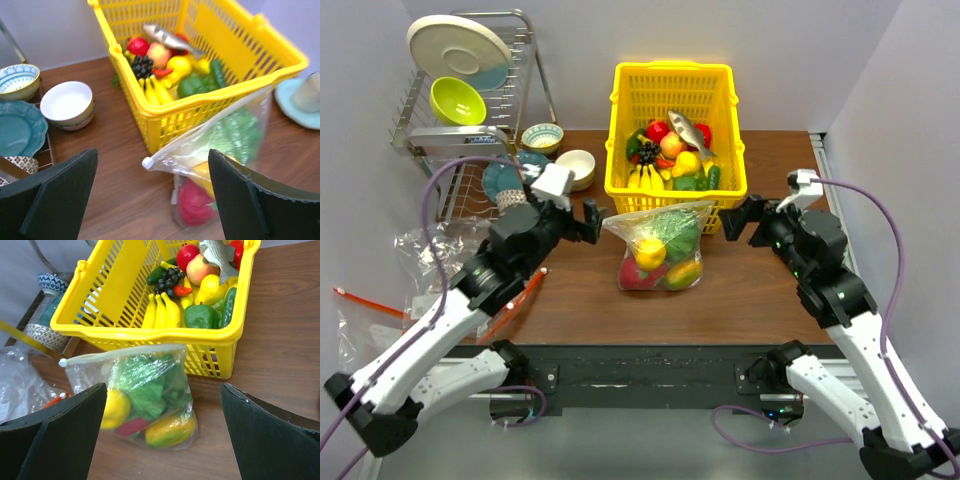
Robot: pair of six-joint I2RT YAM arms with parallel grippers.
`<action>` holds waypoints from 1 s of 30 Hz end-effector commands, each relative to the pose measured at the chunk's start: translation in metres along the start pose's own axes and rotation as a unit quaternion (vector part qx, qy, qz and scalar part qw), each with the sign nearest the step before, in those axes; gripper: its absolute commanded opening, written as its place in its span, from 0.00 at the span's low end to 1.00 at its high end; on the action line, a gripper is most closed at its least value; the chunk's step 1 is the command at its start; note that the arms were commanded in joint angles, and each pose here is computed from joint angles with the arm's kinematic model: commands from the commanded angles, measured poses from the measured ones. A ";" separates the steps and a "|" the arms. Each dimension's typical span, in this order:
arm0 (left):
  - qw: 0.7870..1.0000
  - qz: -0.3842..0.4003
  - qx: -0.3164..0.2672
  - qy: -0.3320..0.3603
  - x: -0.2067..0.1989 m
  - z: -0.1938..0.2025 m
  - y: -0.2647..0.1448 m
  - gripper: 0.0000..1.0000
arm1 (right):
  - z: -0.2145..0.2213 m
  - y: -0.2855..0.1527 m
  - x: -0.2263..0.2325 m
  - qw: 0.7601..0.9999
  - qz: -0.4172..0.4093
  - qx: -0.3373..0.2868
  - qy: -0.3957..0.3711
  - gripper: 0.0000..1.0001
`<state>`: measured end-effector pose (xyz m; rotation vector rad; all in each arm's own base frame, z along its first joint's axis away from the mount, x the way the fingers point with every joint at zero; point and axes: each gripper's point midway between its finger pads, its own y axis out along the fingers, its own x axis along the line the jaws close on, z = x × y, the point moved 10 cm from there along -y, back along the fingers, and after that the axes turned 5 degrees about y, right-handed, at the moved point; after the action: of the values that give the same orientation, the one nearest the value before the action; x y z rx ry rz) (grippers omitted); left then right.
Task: Place the food in the zip-top bag and seal the zipper
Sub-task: Place the zipper food storage bag at the center of the board, then reset both arms
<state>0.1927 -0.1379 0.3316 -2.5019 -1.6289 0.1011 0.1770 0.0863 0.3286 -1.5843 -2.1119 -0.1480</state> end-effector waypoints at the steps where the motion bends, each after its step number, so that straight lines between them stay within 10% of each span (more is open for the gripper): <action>1: 0.994 0.056 -0.016 -0.092 -0.008 0.000 -0.029 0.96 | 0.003 -0.030 -0.003 0.999 0.020 0.026 0.022 0.99; 16: 0.964 0.137 -0.003 -0.227 -0.011 0.087 -0.097 0.99 | 0.042 -0.107 -0.028 0.995 0.054 0.020 0.085 0.98; 30: 0.963 0.118 -0.034 -0.241 -0.003 0.086 -0.111 0.98 | 0.053 -0.117 -0.037 0.993 0.073 0.019 0.095 0.99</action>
<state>0.0797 -0.0889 0.2573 -2.8445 -1.4627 0.7225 0.0594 0.0389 0.2924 -1.5938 -1.8885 -0.1812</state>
